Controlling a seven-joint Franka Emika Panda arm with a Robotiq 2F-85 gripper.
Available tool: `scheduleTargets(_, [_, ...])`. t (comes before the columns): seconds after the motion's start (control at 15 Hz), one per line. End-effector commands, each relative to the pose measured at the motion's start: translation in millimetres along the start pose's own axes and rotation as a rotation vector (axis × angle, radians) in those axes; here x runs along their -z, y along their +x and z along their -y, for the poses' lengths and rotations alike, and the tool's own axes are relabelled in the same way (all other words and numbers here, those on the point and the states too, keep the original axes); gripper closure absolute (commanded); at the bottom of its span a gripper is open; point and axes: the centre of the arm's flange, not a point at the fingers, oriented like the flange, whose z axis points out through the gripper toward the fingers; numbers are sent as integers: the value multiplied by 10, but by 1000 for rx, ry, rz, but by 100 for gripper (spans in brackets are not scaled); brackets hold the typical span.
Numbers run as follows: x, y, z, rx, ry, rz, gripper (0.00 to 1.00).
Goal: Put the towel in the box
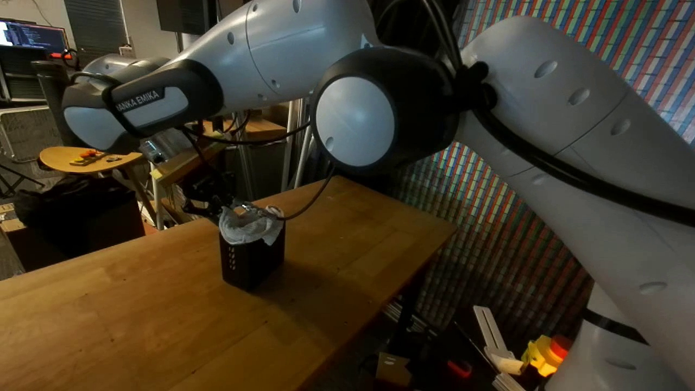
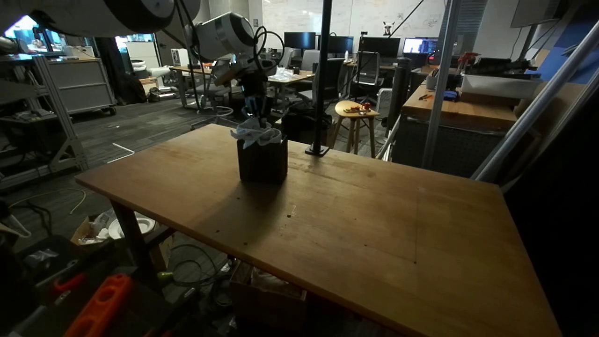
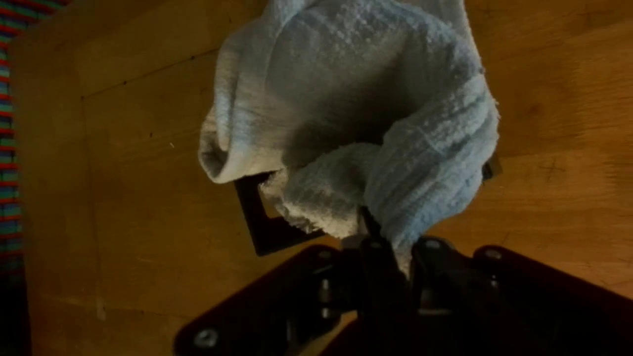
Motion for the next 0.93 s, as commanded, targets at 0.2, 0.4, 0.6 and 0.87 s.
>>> scheduleTargets(0.2, [-232,-623,-190,-136,76,8,94])
scheduleTargets(0.4, [-263,-725,-263,-160,77,2,94])
scheduleTargets(0.6, [-309,-810,-329,-164,95,-13,94])
scheduleTargets(0.87, [-230,-836,-420,-125,117,-91,94])
